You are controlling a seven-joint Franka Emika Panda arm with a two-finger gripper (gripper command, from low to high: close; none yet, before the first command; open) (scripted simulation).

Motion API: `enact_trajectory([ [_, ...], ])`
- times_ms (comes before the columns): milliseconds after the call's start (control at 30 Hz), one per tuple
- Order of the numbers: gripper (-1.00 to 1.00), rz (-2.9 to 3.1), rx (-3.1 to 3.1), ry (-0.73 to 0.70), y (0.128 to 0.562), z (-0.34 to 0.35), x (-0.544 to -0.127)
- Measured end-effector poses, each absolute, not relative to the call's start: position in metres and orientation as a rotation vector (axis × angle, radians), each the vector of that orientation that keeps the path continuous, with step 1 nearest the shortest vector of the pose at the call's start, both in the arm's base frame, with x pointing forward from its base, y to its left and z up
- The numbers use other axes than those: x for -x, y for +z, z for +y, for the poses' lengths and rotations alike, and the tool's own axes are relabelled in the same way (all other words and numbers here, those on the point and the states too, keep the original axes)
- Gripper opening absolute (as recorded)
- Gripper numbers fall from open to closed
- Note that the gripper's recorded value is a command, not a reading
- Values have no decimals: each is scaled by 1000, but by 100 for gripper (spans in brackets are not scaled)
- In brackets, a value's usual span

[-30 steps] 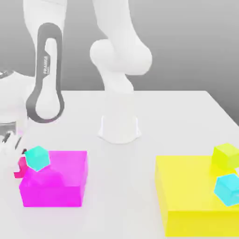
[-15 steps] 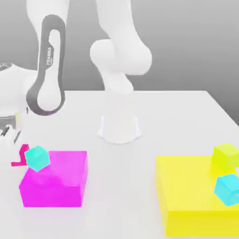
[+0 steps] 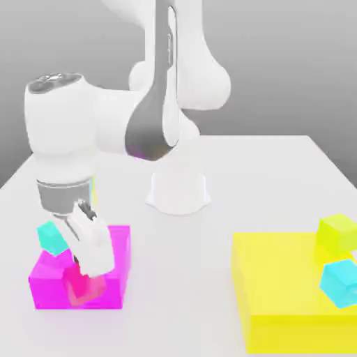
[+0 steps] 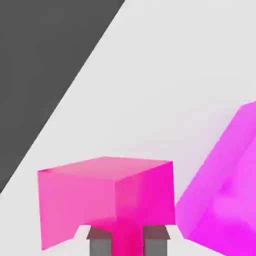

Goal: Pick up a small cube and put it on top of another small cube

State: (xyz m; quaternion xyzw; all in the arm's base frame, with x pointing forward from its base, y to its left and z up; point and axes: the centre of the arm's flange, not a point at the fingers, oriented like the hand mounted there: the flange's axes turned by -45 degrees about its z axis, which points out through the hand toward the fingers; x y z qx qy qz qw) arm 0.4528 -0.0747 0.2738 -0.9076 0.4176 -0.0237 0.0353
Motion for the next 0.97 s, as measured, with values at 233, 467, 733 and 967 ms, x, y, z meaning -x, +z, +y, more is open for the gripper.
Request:
enact_trajectory([
  [233,-100,889,2929,-38,317,103,-444],
  [467,-100,493,3071,-6,341,257,-365],
  [733,100,336,3125,-3,286,309,-319],
  [967,100,335,3127,-3,284,309,-319],
])
